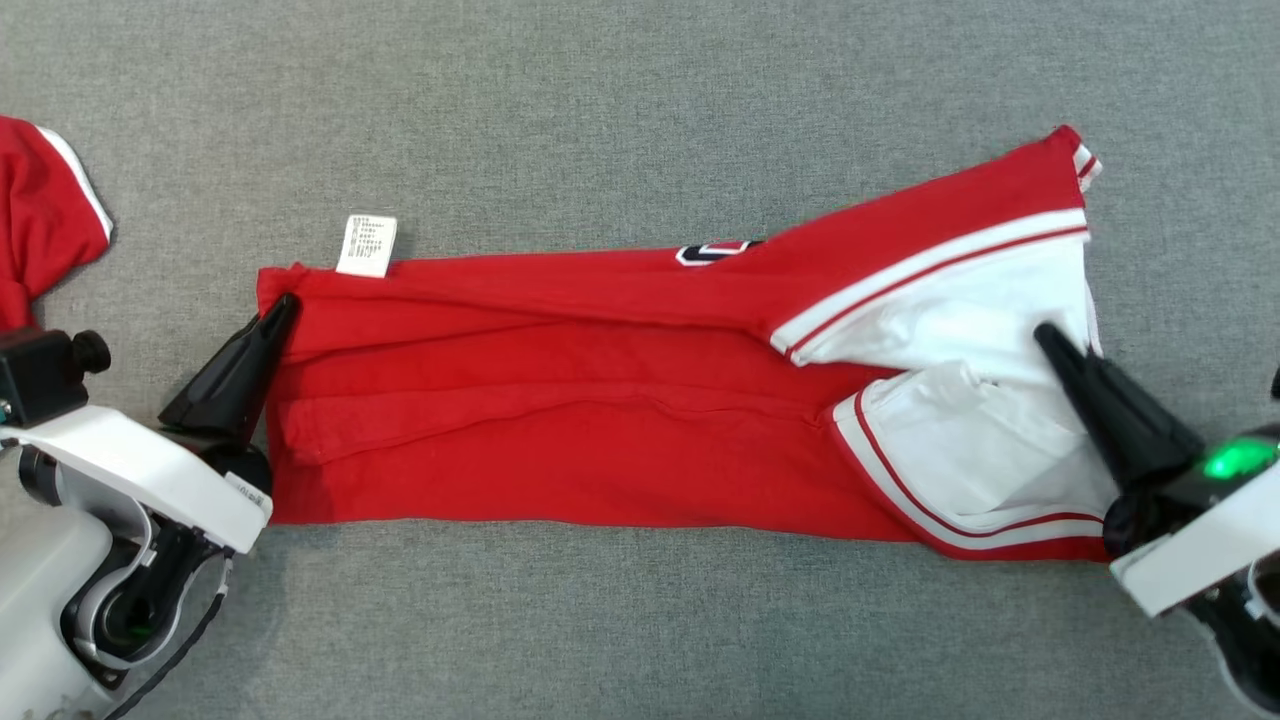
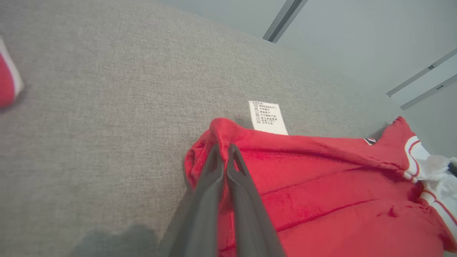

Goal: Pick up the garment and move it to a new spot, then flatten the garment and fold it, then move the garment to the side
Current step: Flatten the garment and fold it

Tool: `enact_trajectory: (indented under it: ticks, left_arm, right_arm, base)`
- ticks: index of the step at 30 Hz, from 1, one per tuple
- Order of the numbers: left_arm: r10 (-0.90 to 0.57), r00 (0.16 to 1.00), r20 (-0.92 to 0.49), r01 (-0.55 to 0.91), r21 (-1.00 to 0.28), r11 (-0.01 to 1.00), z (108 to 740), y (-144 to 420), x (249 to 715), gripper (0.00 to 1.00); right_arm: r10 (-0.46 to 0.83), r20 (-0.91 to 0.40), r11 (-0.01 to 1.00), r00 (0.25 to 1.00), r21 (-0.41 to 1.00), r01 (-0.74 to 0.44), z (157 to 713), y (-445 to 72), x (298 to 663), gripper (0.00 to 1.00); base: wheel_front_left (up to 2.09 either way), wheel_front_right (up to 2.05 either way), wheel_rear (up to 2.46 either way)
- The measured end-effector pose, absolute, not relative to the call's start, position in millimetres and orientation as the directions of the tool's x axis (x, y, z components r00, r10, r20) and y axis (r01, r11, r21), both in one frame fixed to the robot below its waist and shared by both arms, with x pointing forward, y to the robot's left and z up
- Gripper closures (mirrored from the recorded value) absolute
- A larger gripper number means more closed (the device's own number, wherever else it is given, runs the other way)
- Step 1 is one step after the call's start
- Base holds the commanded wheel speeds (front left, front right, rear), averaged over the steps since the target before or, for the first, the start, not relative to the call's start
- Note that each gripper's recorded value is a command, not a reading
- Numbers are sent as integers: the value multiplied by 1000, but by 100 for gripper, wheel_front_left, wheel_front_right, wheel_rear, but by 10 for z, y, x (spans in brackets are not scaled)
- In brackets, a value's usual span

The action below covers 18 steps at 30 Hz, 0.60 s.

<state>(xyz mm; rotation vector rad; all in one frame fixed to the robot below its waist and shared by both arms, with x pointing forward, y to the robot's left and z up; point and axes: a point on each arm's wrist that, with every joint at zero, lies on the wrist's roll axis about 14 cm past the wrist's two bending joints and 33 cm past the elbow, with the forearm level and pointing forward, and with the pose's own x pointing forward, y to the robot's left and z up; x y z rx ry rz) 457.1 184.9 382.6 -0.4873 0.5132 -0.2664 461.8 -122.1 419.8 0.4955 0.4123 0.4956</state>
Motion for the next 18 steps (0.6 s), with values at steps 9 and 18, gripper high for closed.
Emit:
enact_trajectory:
  ticks: [9, 18]
  left_arm:
    - [-312, 842, -441, 65, -492, 868, 3713, 1874, 4430, 0]
    - [-96, 973, -211, 14, -359, 933, 4335, 2120, 4695, 0]
  right_arm:
    - [495, -321, 772, 808, 589, -239, 4009, -1089, 4280, 0]
    - [357, -160, 866, 920, 425, -262, 4441, -1310, 4402, 0]
  base:
    - [0, 0, 0]
    - [0, 0, 0]
